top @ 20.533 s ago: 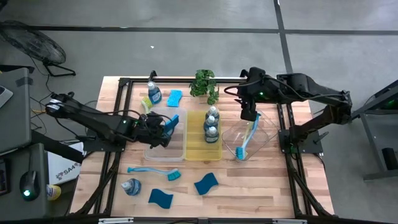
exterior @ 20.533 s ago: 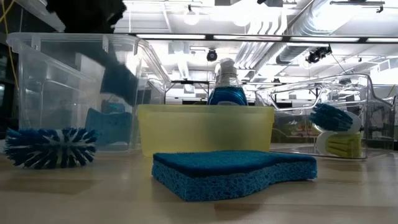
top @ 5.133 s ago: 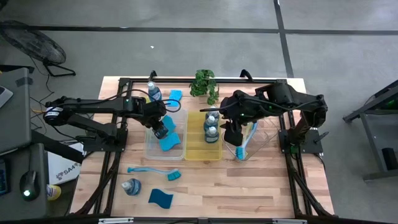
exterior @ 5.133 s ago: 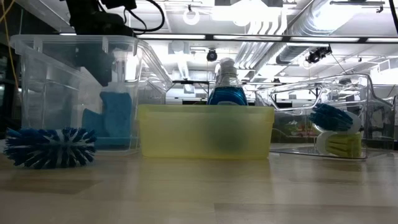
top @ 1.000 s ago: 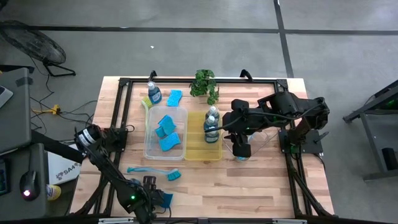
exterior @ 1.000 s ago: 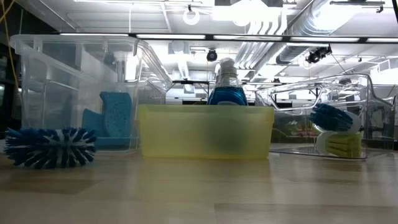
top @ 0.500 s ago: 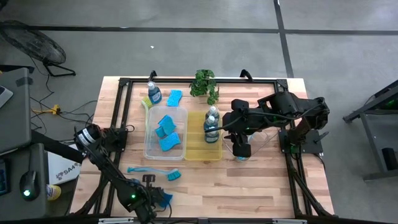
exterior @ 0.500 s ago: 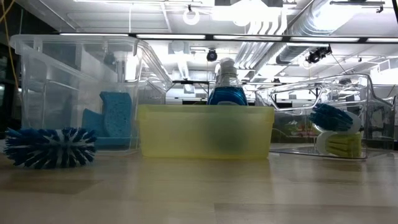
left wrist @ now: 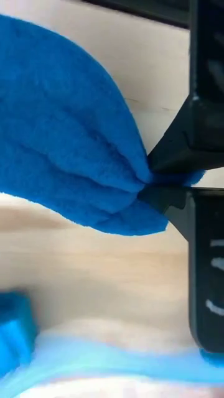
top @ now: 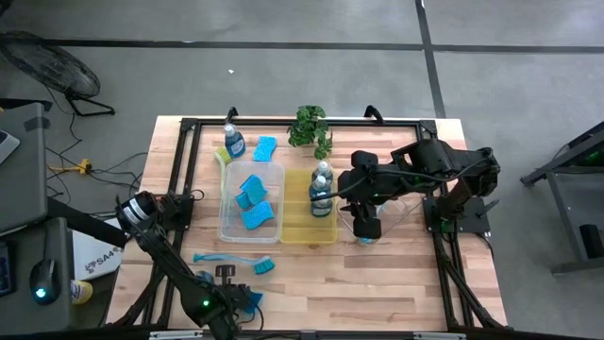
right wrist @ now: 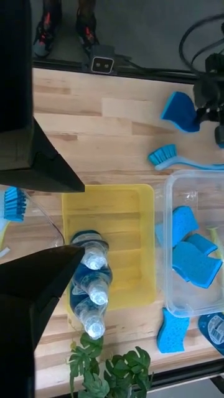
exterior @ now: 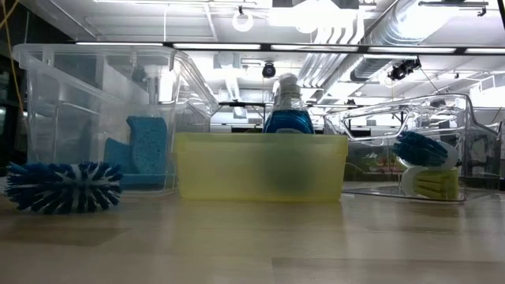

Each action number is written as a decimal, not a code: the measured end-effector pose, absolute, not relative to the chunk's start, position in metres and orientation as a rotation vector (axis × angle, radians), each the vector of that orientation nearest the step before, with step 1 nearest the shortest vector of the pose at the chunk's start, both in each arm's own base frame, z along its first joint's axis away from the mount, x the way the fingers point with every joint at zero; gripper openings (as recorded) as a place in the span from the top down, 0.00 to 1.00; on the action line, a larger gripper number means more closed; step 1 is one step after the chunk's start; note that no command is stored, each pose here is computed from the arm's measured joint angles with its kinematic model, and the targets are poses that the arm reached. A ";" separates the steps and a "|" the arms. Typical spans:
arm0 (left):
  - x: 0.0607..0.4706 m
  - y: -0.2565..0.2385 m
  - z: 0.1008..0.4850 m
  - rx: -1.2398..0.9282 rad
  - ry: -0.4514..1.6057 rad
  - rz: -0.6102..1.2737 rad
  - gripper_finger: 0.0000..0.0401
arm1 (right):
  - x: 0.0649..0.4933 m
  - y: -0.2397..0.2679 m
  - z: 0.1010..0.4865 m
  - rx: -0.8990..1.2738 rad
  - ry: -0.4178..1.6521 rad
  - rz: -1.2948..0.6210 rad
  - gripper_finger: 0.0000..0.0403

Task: Pick & Place Kitchen Sink Supplies
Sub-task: Put the blue sponge into the white bin

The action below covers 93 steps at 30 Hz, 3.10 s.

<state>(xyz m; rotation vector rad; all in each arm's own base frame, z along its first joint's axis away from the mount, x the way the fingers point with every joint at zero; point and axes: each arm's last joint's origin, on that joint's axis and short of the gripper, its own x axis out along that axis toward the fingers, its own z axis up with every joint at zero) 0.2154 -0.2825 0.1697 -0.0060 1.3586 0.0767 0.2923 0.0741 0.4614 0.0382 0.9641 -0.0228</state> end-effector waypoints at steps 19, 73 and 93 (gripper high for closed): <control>0.232 -0.302 0.265 -0.014 1.228 0.007 0.97 | 0.293 0.074 0.462 0.017 0.953 -0.027 0.65; 0.365 -0.074 0.368 -0.080 0.710 -0.286 0.98 | 0.231 0.113 0.489 -0.204 0.832 0.026 0.65; 0.312 -0.013 0.393 -0.133 0.197 -0.343 0.98 | 0.237 0.121 0.501 -0.182 0.632 -0.091 0.65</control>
